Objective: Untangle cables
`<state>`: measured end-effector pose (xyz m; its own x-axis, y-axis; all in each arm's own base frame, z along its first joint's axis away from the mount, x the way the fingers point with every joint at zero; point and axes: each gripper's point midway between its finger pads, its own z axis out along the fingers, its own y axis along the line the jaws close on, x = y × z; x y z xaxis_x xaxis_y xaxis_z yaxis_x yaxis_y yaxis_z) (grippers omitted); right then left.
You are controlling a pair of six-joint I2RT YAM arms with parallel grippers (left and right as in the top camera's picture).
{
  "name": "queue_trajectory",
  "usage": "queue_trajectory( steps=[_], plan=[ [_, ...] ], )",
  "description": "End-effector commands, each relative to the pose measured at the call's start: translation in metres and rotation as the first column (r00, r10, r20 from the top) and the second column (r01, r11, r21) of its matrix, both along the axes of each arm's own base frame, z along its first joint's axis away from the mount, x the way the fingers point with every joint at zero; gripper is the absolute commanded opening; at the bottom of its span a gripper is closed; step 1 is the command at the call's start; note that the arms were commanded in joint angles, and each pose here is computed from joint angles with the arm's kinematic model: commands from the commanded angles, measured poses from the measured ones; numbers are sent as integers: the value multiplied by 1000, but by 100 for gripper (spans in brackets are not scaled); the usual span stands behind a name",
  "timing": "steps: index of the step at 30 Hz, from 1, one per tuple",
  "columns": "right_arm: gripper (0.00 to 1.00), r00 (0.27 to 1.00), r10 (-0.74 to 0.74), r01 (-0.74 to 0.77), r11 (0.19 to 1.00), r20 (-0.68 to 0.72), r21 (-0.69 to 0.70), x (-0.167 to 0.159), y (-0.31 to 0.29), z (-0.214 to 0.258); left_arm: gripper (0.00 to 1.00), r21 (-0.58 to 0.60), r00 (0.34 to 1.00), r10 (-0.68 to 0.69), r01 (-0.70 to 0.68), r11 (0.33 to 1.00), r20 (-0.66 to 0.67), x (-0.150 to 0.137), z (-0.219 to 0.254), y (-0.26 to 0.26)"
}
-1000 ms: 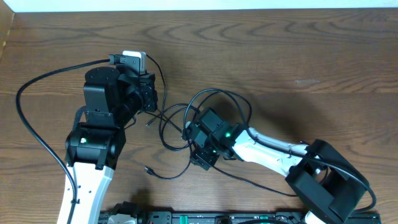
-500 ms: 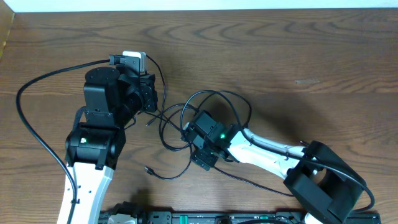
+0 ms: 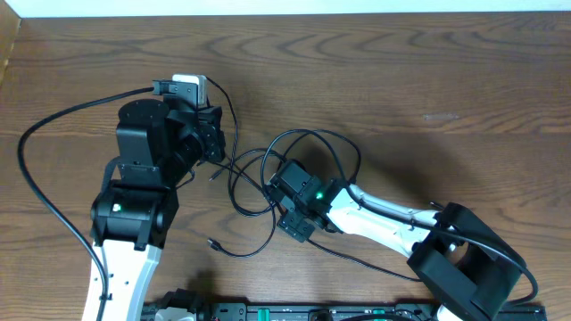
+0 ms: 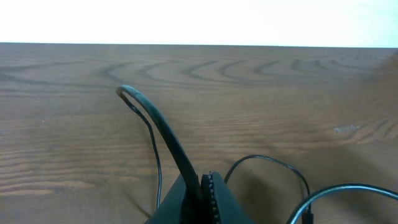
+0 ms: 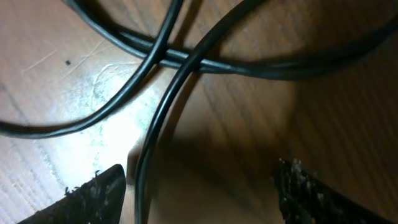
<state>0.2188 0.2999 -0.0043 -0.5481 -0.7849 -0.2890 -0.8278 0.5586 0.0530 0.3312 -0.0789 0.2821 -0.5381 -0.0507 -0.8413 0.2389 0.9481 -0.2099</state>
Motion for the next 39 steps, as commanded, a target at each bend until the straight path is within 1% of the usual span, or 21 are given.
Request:
queue_trajectory(
  steps=[1, 7, 14, 18, 21, 23, 24, 26, 27, 28, 29, 32, 35, 39],
  plan=[
    [75, 989, -25, 6, 992, -147, -129, -35, -31, -54, 9, -22, 999, -9, 10, 1000, 48, -4, 21, -2],
    [76, 989, 1, -16, 995, -151, -97, -39, -21, -53, 8, -22, 998, -9, 10, 1000, 56, -6, 23, -2],
    [77, 982, 35, -49, 996, -186, -74, -52, -12, -57, 8, -23, 998, -9, 11, 1000, 58, -6, 24, -2],
    [74, 976, 42, -56, 997, -214, -59, -62, -6, -59, 8, -23, 998, -9, 10, 1000, 58, -6, 24, -2],
    [70, 977, 22, -36, 998, -214, -61, -66, -2, -60, 9, -23, 998, -9, 11, 1000, 57, -6, 24, -2],
    [64, 977, 8, -22, 998, -212, -63, -66, -2, -60, 8, -23, 998, -9, 10, 1000, 55, -7, 23, -2],
    [57, 978, 0, -15, 998, -210, -67, -65, -2, -60, 8, -23, 999, -9, 11, 1000, 54, -7, 23, -2],
    [35, 979, -30, 14, 997, -203, -82, -62, -5, -61, 8, -22, 999, -9, 10, 1000, 51, -7, 22, -2],
    [27, 978, -40, 23, 996, -203, -86, -62, -6, -61, 8, -22, 999, -9, 10, 1000, 48, -7, 22, -2],
    [18, 978, -44, 27, 996, -204, -87, -62, -6, -61, 8, -22, 999, -9, 10, 1000, 46, -8, 21, -2],
    [1, 978, -52, 34, 995, -203, -91, -62, -7, -61, 8, -21, 999, -9, 10, 1000, 41, -8, 20, -2],
    [1, 978, -103, 83, 990, -181, -114, -57, -11, -62, 8, -20, 999, -9, 10, 1000, 33, -9, 18, -2],
    [1, 975, -120, 100, 988, -186, -116, -56, -10, -60, 8, -20, 999, -9, 10, 1000, 32, -9, 18, -2],
    [1, 978, -135, 110, 981, -157, -157, -46, -9, -43, 8, -20, 999, -9, 10, 1000, 34, -9, 19, -2]
  ],
)
